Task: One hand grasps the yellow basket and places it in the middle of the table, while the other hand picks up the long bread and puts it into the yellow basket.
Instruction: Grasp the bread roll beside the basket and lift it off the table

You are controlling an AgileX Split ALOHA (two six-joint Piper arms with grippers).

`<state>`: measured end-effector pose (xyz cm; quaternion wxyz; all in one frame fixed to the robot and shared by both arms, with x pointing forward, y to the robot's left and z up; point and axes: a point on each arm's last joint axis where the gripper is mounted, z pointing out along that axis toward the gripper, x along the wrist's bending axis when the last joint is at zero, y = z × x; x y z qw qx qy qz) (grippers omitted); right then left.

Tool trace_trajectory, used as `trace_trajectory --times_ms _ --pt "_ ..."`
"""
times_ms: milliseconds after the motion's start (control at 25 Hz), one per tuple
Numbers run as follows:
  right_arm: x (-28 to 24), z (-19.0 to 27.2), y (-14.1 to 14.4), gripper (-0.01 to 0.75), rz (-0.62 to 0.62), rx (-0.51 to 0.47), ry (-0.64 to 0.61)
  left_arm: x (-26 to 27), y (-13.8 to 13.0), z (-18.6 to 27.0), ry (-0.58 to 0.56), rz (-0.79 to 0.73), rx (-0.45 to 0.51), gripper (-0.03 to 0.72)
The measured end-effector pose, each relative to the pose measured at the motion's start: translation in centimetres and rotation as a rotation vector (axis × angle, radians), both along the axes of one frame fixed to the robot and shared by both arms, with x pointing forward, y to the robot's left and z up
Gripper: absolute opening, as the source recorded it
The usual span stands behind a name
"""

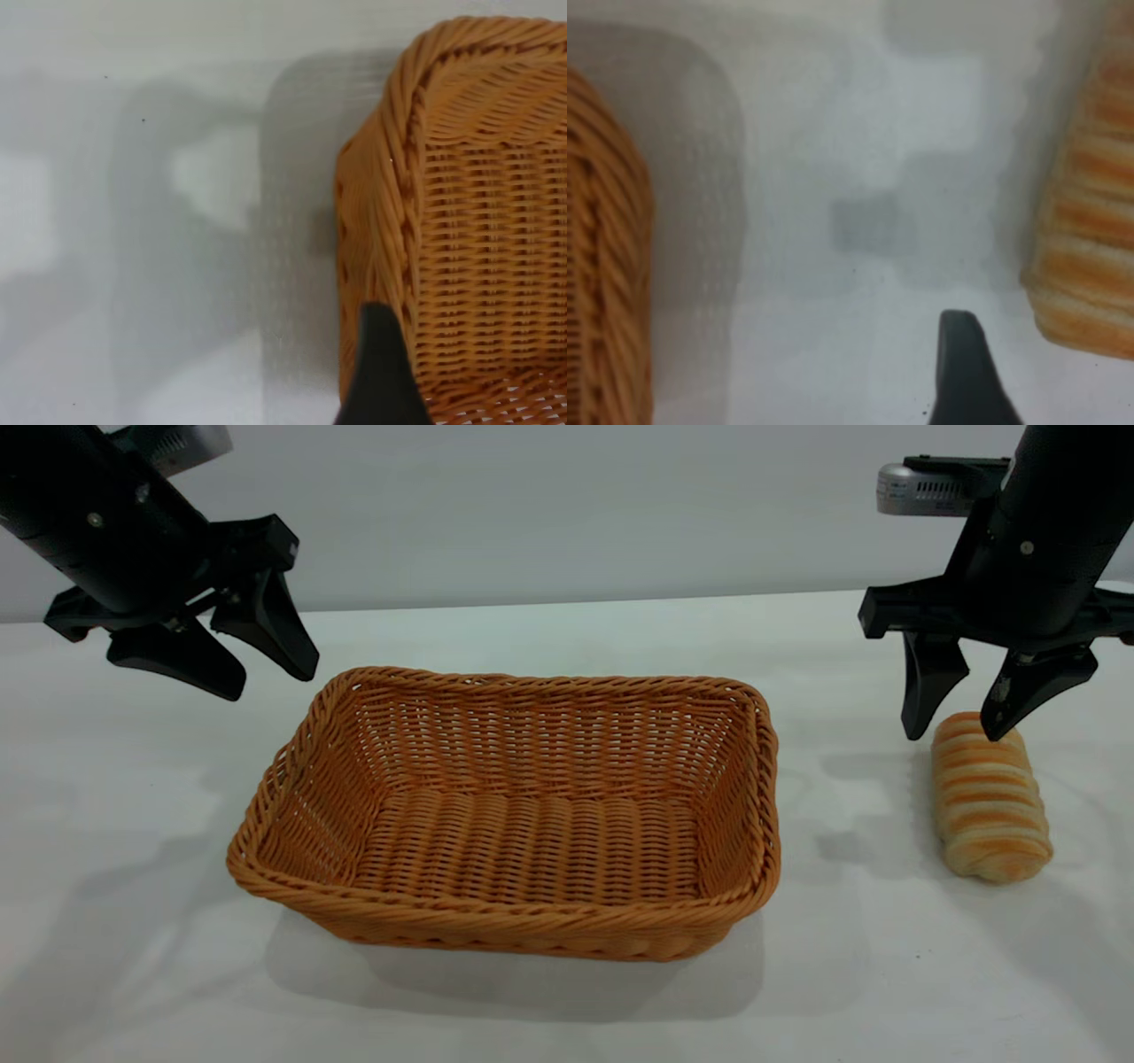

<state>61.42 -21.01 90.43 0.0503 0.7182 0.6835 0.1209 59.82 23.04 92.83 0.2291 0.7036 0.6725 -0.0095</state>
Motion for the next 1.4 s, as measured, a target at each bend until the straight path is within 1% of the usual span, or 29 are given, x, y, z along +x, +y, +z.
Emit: trace_trajectory --times_ms 200,400,640,720,840,960,1040,1240,1400 --pt "0.1 -0.7 -0.2 0.505 0.002 -0.010 0.017 -0.2 -0.8 0.0 -0.010 -0.047 0.008 0.572" --pt "0.1 -0.7 -0.5 0.505 0.028 -0.041 0.010 -0.1 -0.8 0.0 -0.015 -0.051 0.011 0.572" --pt "0.1 -0.7 -0.5 0.511 0.035 -0.046 0.014 -0.1 -0.8 0.0 -0.016 -0.052 0.012 0.572" --pt "0.1 -0.8 -0.5 0.538 0.055 -0.052 0.015 -0.1 -0.8 0.0 -0.016 -0.052 0.012 0.572" --pt "0.1 -1.1 -0.5 0.621 0.073 -0.054 0.021 -0.1 -0.8 0.0 -0.016 -0.052 0.012 0.572" --pt "0.1 -1.1 -0.5 0.685 0.075 -0.050 0.016 -0.1 -0.8 0.0 -0.016 -0.052 0.012 0.572" --pt "0.2 -1.1 -0.4 0.699 0.074 -0.049 0.010 -0.1 -0.8 0.0 -0.016 -0.052 0.012 0.572" --pt "0.5 -1.2 -0.4 0.701 0.072 -0.043 -0.023 -0.1 -0.8 0.0 -0.015 -0.053 0.013 0.572" --pt "0.6 -2.7 -0.4 0.701 0.072 -0.049 0.012 -0.2 -0.8 0.0 -0.013 -0.054 0.012 0.572"
